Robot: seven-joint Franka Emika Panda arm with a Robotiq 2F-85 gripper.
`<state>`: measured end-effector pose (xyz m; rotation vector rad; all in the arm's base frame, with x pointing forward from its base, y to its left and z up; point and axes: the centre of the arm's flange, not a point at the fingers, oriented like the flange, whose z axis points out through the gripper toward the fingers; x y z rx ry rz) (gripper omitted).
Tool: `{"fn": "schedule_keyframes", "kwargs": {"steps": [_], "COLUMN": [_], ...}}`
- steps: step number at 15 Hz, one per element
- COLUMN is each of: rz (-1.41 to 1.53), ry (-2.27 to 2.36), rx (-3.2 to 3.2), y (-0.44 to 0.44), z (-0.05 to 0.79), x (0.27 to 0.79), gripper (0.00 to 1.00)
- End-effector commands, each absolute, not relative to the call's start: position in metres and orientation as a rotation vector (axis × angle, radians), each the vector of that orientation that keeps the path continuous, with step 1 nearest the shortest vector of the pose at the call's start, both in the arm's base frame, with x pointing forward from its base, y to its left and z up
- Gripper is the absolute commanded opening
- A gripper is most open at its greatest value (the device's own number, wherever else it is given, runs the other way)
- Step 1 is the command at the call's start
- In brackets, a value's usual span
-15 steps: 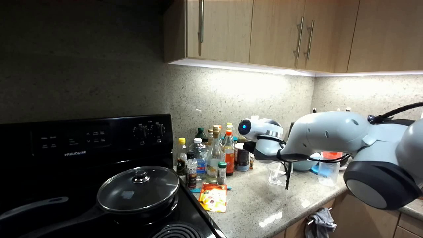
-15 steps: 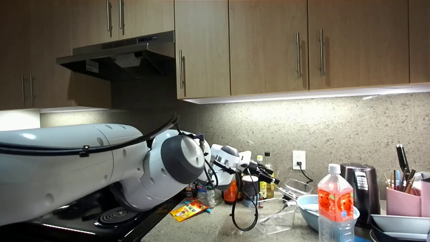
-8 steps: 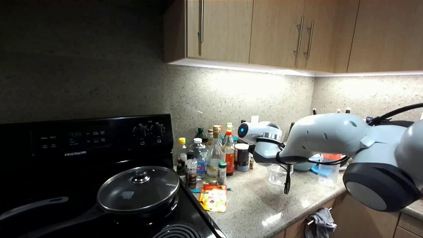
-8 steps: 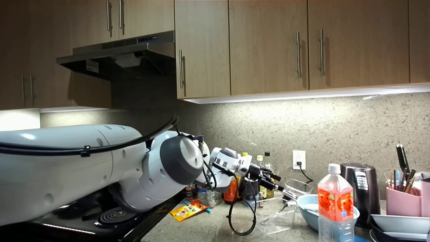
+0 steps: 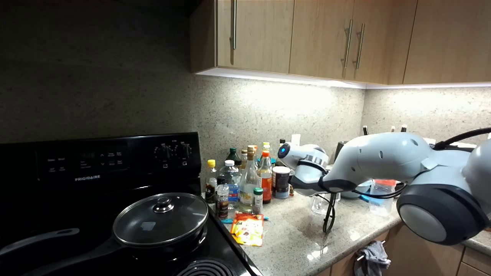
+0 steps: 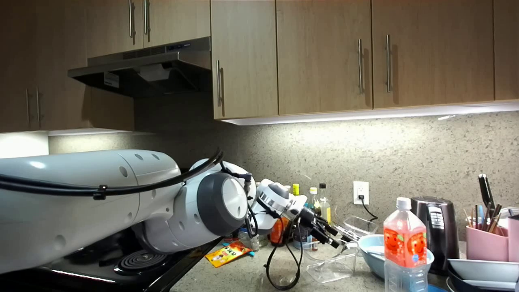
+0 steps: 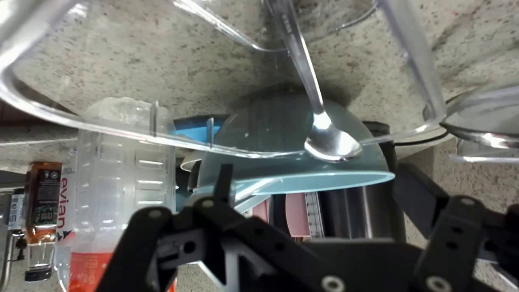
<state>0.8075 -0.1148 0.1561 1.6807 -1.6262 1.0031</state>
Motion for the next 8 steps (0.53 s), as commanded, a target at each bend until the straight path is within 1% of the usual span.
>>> {"fn": "schedule_keyframes", "kwargs": {"steps": [1, 8], "rz": [0.855, 0.624], "ry": [-1.652, -1.715], "rx": [1.782, 1.957], "y": [-0.123, -0.148], "z": [0.160, 0.155], "x": [0.767, 0.774], "gripper": [1.00, 1.00]}}
